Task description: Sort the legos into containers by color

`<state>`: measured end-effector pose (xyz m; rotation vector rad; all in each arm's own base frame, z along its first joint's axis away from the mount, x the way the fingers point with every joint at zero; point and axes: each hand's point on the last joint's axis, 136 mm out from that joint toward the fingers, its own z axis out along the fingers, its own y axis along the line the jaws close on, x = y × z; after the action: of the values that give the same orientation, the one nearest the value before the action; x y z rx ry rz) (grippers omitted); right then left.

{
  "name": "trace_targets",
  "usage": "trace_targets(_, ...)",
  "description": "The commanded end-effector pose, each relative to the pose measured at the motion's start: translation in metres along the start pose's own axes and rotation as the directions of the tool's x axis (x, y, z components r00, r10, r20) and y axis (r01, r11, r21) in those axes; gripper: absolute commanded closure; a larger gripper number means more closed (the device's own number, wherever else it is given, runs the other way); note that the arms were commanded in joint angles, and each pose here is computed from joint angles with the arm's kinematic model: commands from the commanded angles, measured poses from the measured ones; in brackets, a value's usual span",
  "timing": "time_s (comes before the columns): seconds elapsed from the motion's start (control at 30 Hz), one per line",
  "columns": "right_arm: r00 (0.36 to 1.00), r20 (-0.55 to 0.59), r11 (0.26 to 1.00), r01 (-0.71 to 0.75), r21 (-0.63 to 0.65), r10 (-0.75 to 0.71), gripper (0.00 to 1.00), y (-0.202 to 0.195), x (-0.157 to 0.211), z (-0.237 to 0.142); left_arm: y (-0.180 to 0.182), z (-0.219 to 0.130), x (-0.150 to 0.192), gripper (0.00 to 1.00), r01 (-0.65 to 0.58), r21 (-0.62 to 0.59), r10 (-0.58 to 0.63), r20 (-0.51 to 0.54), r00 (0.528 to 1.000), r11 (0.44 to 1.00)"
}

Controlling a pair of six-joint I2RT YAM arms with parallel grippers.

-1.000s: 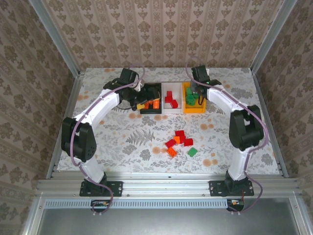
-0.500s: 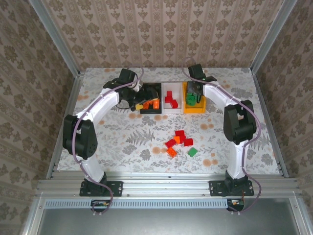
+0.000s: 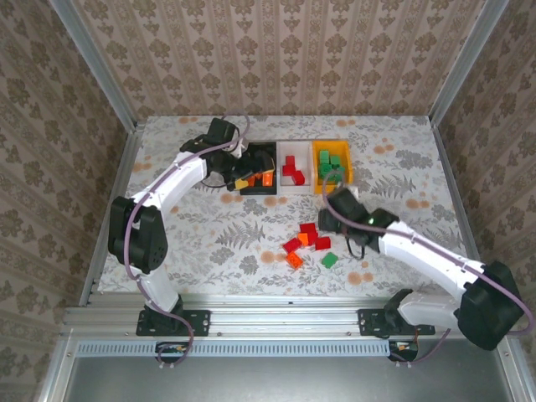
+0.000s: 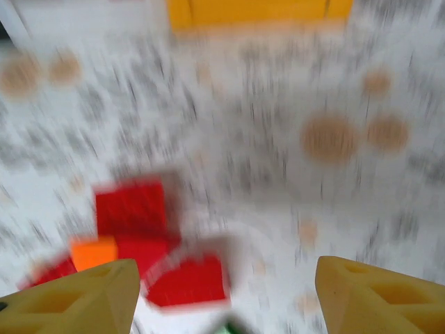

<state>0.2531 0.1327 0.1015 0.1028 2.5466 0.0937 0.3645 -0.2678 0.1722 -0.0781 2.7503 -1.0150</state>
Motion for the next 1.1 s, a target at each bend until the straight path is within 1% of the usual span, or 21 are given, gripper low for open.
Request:
trace_targets(0.0,0.991,-0.081,0.994,-0.102,0.035,0.105,0.3,-0.01,0.041,-0.001,-0.011,-0.016,0.001,0.0,-0.012,0.025,0.011,0.028,1.0,1.0)
trace_targets(0.1,0.988,-0.146,0.998,-0.045,0.051,0.052,0.29,-0.009,0.066,0.005,-0.012,-0.017,0.001,0.0,-0.014,0.029,0.013,0.029,1.0,0.999)
trace_targets(0.13,0.984,-0.177,0.999,-0.029,0.042,0.036,0.27,-0.007,0.072,0.009,-0.02,-0.012,0.009,0.0,-0.033,0.035,0.032,0.01,0.999,0.999)
trace_targets(0.17,0.98,-0.2,0.999,-0.008,0.046,0.017,0.26,-0.005,0.077,0.012,-0.021,-0.012,0.01,0.0,-0.035,0.037,0.034,0.008,0.999,0.999)
trace_targets(0.27,0.969,-0.243,0.997,0.051,0.052,-0.037,0.23,0.002,0.087,0.021,-0.02,-0.01,0.011,0.0,-0.036,0.035,0.036,0.002,0.999,0.999)
trace_targets(0.37,0.962,-0.267,0.996,0.068,0.053,-0.051,0.21,0.007,0.096,0.028,-0.02,-0.008,0.012,0.0,-0.033,0.035,0.034,-0.003,0.999,0.999)
trace_targets(0.47,0.959,-0.281,0.998,0.04,0.042,-0.027,0.2,0.012,0.1,0.034,-0.02,-0.006,0.013,0.0,-0.033,0.036,0.033,-0.01,0.999,0.999)
trace_targets(0.57,0.964,-0.266,1.0,-0.011,0.004,0.012,0.2,0.024,0.097,0.035,-0.019,-0.005,0.014,0.0,-0.03,0.035,0.031,-0.013,0.999,0.999)
trace_targets(0.67,0.964,-0.265,0.999,-0.026,-0.022,0.02,0.21,0.031,0.094,0.034,-0.019,-0.004,0.014,0.0,-0.03,0.034,0.03,-0.014,0.999,0.999)
trace_targets(0.9,0.974,-0.227,0.997,0.023,0.071,-0.006,0.24,0.014,0.086,0.037,-0.019,-0.004,0.014,0.0,-0.031,0.035,0.032,-0.014,0.999,0.999)
trace_targets(1.0,0.97,-0.242,0.997,0.031,0.076,-0.011,0.27,0.015,0.089,0.042,-0.019,-0.004,0.014,0.0,-0.032,0.035,0.033,-0.015,0.999,0.999)
trace_targets(1.07,0.97,-0.242,0.998,0.036,0.053,-0.022,0.29,0.022,0.089,0.047,-0.02,-0.004,0.014,0.0,-0.033,0.035,0.034,-0.015,0.999,0.999)
